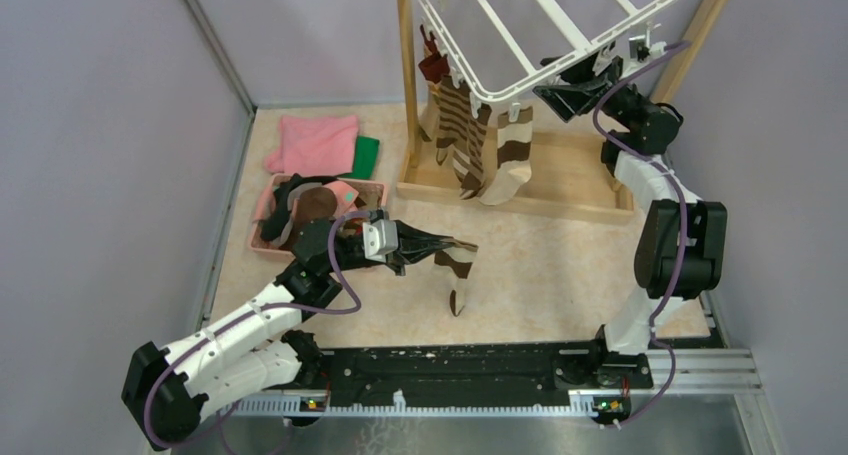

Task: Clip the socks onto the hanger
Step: Clamp the sock onto the hanger.

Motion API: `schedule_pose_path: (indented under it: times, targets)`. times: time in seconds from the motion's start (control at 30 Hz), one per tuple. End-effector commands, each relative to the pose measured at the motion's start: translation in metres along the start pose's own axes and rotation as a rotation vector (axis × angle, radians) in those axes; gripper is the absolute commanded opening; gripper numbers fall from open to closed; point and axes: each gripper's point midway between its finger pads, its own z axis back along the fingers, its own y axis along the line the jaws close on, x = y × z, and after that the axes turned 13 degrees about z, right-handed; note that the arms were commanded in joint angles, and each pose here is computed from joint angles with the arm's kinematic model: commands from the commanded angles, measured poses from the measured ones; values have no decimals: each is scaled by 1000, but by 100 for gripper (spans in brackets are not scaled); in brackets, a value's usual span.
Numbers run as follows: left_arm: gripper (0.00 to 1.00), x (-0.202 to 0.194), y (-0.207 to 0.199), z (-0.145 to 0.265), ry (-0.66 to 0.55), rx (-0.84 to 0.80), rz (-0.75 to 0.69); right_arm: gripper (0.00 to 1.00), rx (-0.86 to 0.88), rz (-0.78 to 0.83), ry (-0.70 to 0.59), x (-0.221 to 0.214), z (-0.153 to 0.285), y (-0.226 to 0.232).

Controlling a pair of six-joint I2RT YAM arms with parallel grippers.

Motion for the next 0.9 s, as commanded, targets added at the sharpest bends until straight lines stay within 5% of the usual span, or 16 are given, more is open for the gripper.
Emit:
schedule_pose_path:
  times: [0.0, 0.87]
  targets:
    - [0, 29, -4, -5, -62, -24, -69, 80, 107, 231, -83, 34, -4, 34]
    - [0, 37, 6, -12, -91, 4, -56, 88, -291, 253, 170, -13, 62, 58]
